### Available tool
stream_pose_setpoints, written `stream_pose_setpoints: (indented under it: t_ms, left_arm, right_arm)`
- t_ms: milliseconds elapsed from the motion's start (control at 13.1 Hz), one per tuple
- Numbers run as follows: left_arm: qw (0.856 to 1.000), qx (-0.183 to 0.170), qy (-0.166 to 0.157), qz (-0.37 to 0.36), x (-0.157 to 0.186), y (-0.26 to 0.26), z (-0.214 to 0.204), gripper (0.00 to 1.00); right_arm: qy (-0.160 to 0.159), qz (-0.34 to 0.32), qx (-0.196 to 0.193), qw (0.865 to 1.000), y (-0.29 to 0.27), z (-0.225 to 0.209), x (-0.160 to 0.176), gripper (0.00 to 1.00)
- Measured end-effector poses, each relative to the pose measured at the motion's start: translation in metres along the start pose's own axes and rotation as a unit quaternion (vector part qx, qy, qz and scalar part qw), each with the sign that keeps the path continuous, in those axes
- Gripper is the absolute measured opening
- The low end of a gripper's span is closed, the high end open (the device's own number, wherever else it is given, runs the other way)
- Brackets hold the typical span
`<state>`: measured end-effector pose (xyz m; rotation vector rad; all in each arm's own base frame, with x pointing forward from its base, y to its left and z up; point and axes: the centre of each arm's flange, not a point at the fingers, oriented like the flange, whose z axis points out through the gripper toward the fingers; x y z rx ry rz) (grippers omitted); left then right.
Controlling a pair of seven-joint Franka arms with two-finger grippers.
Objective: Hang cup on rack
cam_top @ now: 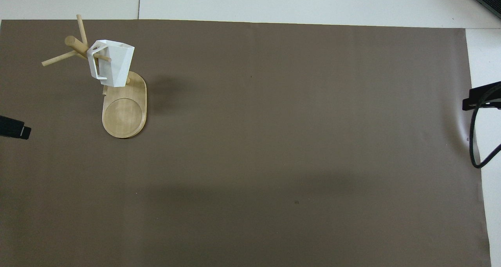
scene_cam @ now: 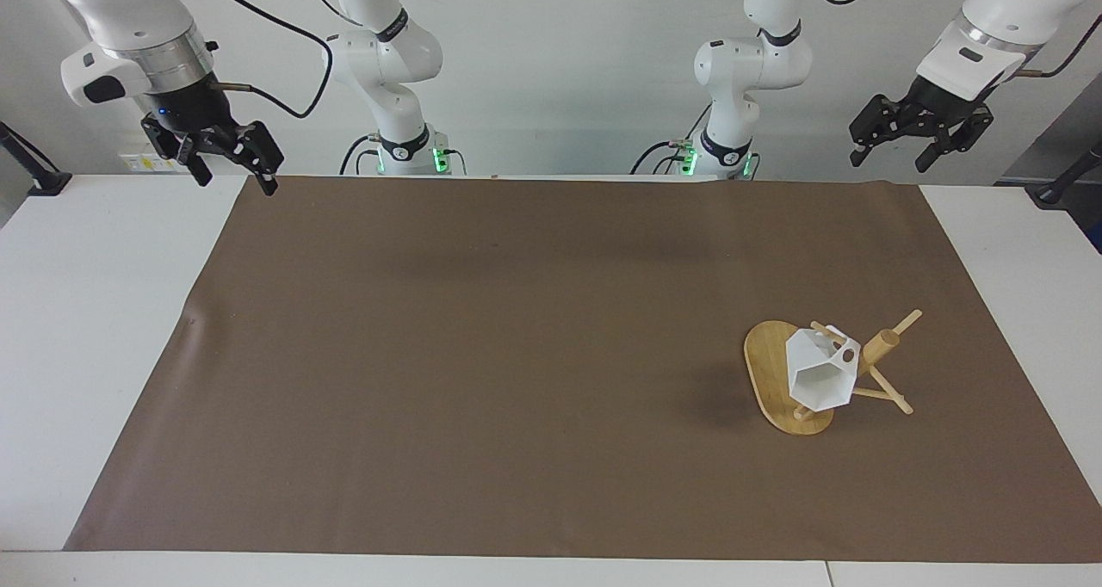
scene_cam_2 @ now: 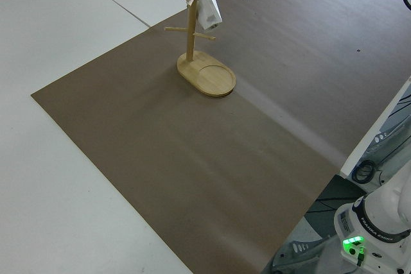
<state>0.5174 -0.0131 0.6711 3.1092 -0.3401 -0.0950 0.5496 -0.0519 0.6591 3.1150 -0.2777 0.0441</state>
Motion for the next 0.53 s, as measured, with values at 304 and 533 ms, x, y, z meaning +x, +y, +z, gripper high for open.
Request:
stream_pose_setpoints:
  t_ms: [304,533]
  left_arm:
    - [1.000,0.000,0.000,0.004,0.0008,0.0030,0.0004,1.00]
    - [1.000,0.000,-0.001,0.005,0.0009,0.0032,0.0008,1.00]
  right_arm:
    - [0.000,0.000,0.000,1.000,0.0000,0.0001,0.0000,1.00]
    - [0.000,0.000,0.000,1.000,0.0000,0.0001,0.0000,1.00]
